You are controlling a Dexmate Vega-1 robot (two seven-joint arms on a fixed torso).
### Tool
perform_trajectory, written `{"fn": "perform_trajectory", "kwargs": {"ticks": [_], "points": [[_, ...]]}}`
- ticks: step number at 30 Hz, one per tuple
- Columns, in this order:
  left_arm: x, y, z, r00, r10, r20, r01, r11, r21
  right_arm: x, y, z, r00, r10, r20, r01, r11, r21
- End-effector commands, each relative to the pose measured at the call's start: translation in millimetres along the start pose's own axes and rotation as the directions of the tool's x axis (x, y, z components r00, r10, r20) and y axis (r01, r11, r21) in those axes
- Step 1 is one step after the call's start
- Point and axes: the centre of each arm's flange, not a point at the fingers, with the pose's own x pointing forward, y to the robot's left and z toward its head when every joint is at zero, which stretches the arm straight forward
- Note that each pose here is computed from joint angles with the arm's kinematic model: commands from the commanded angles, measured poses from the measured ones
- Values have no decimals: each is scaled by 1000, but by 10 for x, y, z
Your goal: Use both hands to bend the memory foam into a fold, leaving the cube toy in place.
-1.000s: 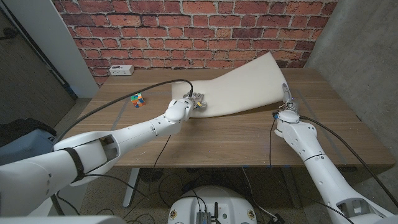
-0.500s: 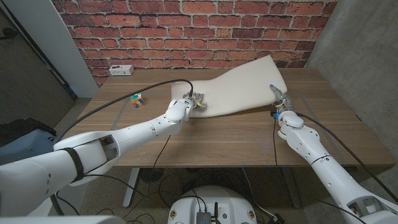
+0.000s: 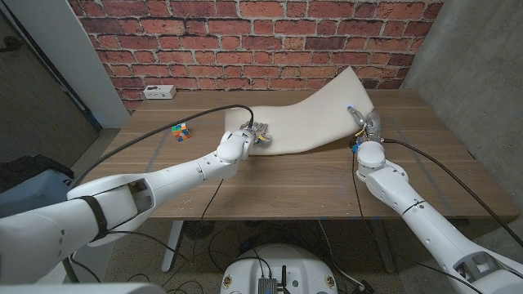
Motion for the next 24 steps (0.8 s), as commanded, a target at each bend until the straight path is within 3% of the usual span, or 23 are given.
{"fn": "perform_trajectory", "kwargs": {"ticks": [1, 6, 13, 24], "points": [[-64, -7, -1, 1000, 7, 5, -7, 1000, -7, -157, 106, 321, 947, -193, 257, 286, 873, -396], [-72, -15, -10, 1000, 7, 4, -7, 1000, -9, -206, 232, 425, 919, -189, 347, 347, 805, -481], [-76, -23, -11, 1000, 8, 9, -8, 1000, -10, -251, 406, 509, 891, -134, 433, 383, 733, -562], [-72, -22, -14, 1000, 10, 13, -10, 1000, -12, -304, 615, 618, 869, -43, 492, 395, 660, -639]]}}
